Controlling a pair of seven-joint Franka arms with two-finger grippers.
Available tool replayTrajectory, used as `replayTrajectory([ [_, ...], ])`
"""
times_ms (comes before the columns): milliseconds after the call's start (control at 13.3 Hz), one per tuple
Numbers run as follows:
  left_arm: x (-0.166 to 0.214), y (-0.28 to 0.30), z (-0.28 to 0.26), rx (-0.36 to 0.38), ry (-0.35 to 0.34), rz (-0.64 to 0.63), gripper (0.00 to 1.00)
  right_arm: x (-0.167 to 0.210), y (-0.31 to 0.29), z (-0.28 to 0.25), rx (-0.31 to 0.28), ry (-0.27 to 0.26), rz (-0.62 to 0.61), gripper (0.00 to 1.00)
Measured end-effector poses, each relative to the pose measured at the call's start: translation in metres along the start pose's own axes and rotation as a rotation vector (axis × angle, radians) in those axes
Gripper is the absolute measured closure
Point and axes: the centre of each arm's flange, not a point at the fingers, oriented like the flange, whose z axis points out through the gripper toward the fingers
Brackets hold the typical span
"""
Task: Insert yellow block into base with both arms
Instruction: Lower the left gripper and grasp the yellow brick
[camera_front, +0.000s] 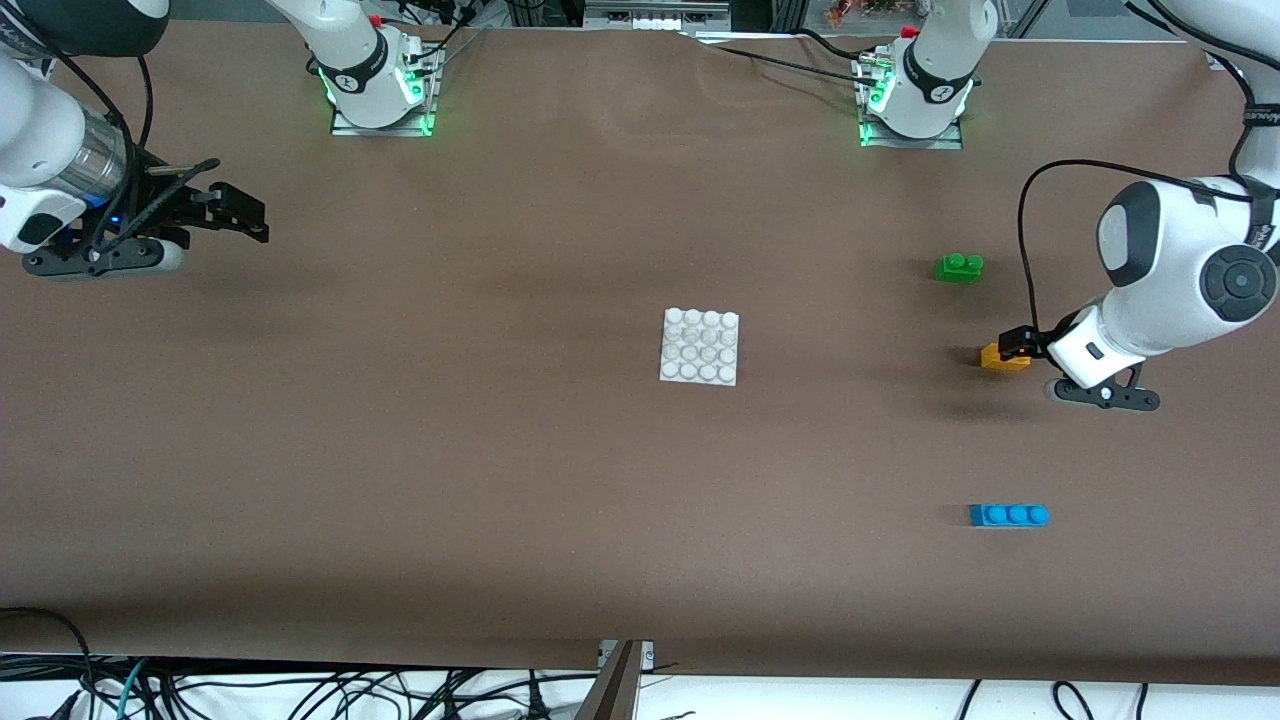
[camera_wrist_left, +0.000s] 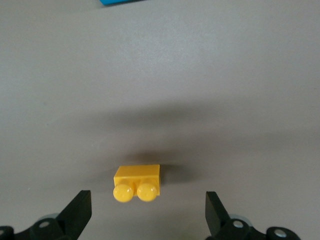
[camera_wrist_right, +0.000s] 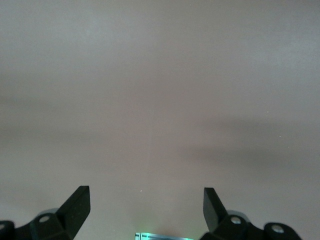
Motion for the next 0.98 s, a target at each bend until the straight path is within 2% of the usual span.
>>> replayTrajectory([
  [225,-0.024,-0.009,0.035,0.003,0.059,-0.006,0.00,0.000,0.002,-0.001,-0.019,0.002,-0.003,0.00],
  [601,-0.044,-0.018,0.060,0.006,0.104,-0.002,0.00,0.001,0.012,-0.019,-0.036,0.035,0.012,0.00],
  [751,-0.049,-0.019,0.070,0.007,0.121,-0.004,0.00,0.001,0.015,-0.035,-0.047,0.059,0.016,0.00],
  [976,-0.052,-0.018,0.086,-0.001,0.115,-0.004,0.00,-0.001,0.028,-0.069,-0.074,0.126,0.036,0.00],
])
